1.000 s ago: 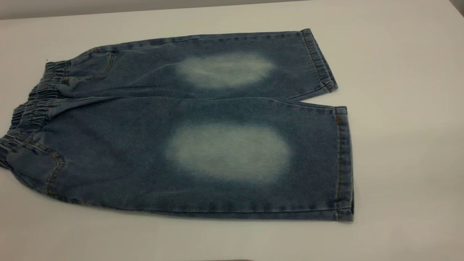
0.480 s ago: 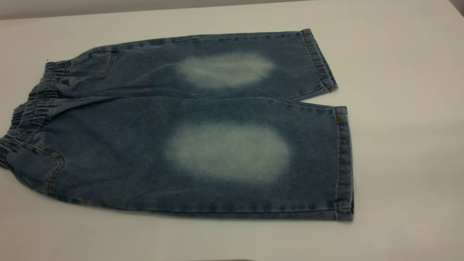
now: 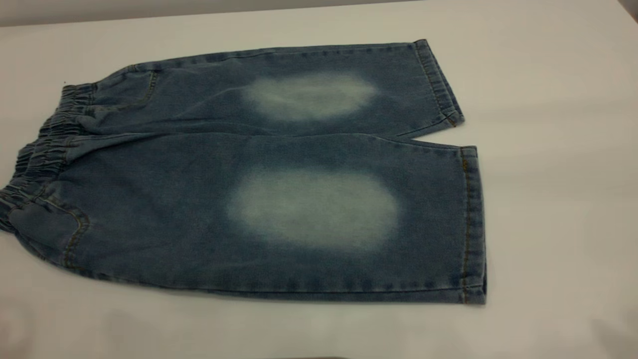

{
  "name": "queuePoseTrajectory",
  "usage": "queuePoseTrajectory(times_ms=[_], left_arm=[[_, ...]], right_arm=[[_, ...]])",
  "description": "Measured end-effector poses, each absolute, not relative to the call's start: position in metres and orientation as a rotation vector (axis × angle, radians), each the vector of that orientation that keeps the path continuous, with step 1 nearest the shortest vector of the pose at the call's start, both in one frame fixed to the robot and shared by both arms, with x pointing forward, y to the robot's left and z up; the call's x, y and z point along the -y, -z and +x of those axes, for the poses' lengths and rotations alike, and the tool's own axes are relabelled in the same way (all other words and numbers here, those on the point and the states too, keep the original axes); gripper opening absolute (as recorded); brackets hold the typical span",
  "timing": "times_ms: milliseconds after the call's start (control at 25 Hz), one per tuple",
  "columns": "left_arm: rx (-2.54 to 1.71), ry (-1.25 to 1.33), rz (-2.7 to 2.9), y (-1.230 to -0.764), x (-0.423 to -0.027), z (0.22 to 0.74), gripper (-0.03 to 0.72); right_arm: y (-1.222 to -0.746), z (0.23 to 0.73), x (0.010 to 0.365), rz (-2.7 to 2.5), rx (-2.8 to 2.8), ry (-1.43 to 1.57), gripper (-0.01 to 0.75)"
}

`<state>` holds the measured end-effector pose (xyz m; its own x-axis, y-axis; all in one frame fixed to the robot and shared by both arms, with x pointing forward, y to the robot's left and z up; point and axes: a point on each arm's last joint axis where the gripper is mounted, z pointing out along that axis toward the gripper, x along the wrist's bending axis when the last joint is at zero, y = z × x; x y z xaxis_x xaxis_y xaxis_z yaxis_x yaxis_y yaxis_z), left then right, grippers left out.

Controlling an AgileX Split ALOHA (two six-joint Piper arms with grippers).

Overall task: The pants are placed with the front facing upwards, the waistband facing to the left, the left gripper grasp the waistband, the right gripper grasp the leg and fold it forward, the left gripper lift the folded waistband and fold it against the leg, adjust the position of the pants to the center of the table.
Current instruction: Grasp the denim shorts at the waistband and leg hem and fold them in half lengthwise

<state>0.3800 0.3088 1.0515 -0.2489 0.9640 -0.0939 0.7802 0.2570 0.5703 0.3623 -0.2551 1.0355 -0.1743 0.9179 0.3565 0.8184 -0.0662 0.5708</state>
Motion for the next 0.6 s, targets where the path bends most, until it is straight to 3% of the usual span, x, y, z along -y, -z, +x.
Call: queuePoseTrajectory(times_ms=[360,600], left_arm=[[-2.325,-0.389,1.731,-0.974,-0.332,0.466,0.549],[-2.373,-0.201,1.73,-0.932,-0.342,0.503,0.547]], right_arm=[[-0.988,0.42,0.236,2.015,-2.255,-1.08,0.479],[-0.977,0.435,0.231,1.996,-2.254,-1.16,0.484]])
